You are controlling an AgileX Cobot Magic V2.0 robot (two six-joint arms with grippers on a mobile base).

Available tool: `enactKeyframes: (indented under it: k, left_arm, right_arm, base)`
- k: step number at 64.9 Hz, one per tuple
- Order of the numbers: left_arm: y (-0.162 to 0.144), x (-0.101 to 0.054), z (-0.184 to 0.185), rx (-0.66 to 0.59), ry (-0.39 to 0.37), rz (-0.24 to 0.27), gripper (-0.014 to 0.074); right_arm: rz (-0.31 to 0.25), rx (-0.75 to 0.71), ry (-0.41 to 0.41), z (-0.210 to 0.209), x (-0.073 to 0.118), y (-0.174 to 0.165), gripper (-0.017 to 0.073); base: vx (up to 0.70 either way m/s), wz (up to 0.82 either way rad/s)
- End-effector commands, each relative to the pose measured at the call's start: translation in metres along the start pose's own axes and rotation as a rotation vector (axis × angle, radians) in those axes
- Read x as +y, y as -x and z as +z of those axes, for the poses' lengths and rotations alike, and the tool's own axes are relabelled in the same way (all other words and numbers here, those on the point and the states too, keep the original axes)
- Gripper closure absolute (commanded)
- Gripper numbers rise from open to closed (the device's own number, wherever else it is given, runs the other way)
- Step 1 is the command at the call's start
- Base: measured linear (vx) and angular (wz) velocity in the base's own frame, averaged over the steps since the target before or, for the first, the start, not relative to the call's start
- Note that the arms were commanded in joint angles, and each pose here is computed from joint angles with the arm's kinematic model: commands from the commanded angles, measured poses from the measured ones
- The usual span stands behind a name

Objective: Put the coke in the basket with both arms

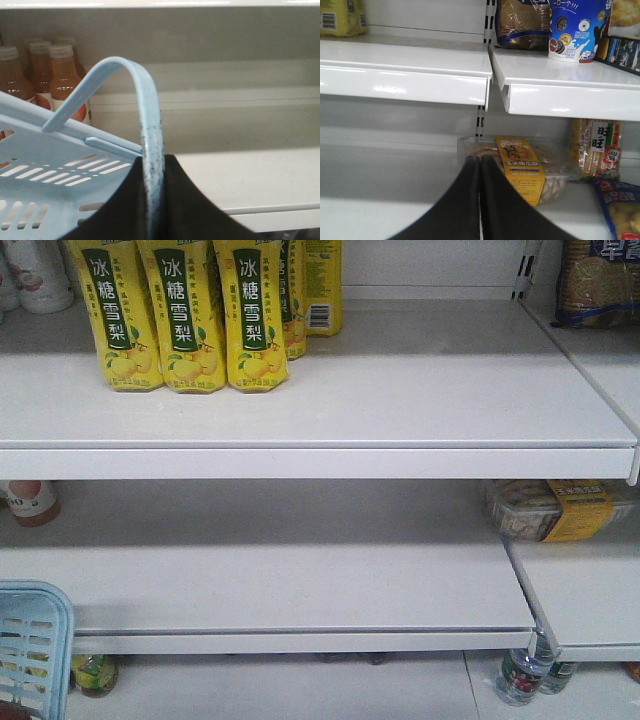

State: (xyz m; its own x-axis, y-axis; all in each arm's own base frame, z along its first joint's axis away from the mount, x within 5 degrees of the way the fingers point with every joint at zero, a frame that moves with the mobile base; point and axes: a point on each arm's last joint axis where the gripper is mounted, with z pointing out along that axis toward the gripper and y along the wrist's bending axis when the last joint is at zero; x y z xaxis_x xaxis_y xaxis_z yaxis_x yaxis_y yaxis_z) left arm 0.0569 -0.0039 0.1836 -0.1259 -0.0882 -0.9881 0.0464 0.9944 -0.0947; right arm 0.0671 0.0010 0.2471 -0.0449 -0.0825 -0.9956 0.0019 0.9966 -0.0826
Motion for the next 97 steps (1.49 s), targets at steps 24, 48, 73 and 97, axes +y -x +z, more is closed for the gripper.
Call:
enactKeyframes:
  k: [24,48,73,97]
  left_arm:
    - [0.026,-0.001,-0.006,-0.214,0.002,0.038,0.06]
    - [0.026,-0.001,-0.006,-0.214,0.002,0.038,0.06]
    - [0.026,-0.001,-0.006,-0.214,0.002,0.038,0.06]
    - [0.026,-0.001,-0.006,-0.214,0.002,0.038,0.06]
  right_arm:
    - [-0.041,-0.079,-0.043,-0.001,-0.004,0.015,0.0569]
    - [-0.048,-0.11,-0.073,-0.004,-0.003,-0.024,0.0569]
    - [0.015,-0.095,-0.07,-0.009,-0.001,-0.048,0.0569]
    - [0.016,-0.097,-0.07,-0.009,-0.001,-0.047,0.0569]
  base:
    - [0.0,0.0]
    - [0.0,0.0]
    - [0.0,0.0]
    - [0.0,0.0]
